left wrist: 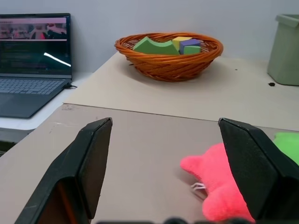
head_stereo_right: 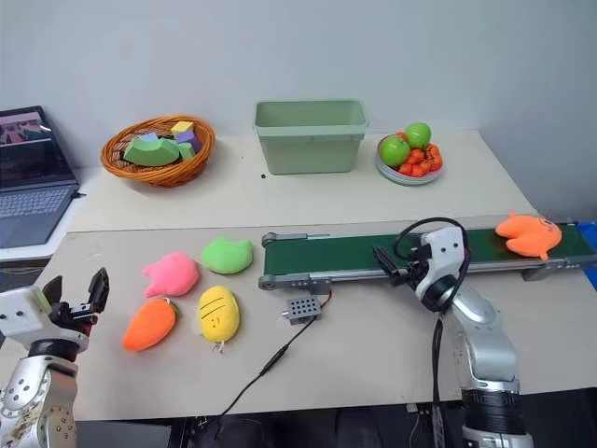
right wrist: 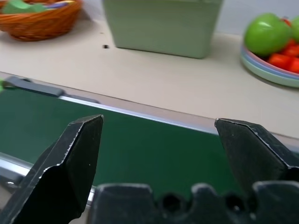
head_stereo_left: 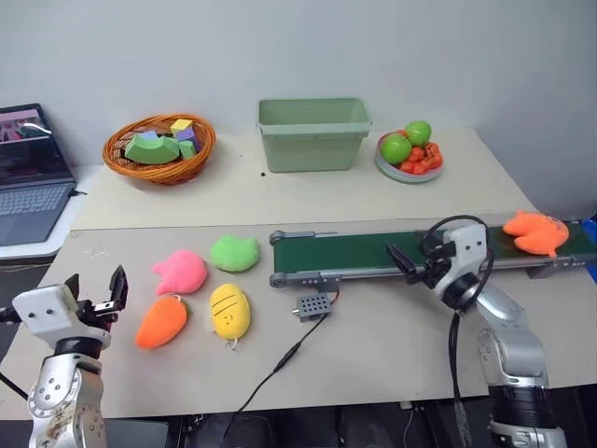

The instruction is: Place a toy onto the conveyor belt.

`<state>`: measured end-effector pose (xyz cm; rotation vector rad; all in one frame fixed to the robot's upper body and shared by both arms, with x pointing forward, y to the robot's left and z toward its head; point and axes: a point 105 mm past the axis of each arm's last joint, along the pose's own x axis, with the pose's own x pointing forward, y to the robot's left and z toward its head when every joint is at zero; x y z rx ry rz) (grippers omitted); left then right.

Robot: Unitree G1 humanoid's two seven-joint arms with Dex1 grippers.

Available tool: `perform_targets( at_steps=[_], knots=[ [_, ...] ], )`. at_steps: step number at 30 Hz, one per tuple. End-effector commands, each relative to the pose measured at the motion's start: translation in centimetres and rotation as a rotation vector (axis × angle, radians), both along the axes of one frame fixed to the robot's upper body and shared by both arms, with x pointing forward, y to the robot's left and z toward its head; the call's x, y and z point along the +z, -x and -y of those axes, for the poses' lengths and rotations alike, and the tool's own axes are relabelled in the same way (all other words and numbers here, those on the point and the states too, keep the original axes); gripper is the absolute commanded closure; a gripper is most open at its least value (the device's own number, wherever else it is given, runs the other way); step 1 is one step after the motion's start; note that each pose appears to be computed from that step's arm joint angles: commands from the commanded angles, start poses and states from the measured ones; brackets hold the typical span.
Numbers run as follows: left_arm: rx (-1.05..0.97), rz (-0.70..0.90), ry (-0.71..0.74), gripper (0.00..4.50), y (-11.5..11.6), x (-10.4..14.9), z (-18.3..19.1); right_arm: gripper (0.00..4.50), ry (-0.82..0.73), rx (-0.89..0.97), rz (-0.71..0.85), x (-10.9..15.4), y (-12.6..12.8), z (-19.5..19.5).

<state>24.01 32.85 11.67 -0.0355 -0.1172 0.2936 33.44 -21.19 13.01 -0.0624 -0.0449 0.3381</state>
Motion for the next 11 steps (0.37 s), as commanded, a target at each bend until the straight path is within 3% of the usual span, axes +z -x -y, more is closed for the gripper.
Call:
perform_targets(
  at_steps=[1,11],
  knots=[
    [0.080,0.070,-0.014,0.63,0.5,1.3,-1.5,0.00,0.004,-0.065,0.113,1.7,0.1,1.4],
    [0.183,0.091,0.025,0.63,1.2,0.1,-2.3,0.00,0.021,-0.101,0.128,1.0,-0.1,1.9]
  ],
)
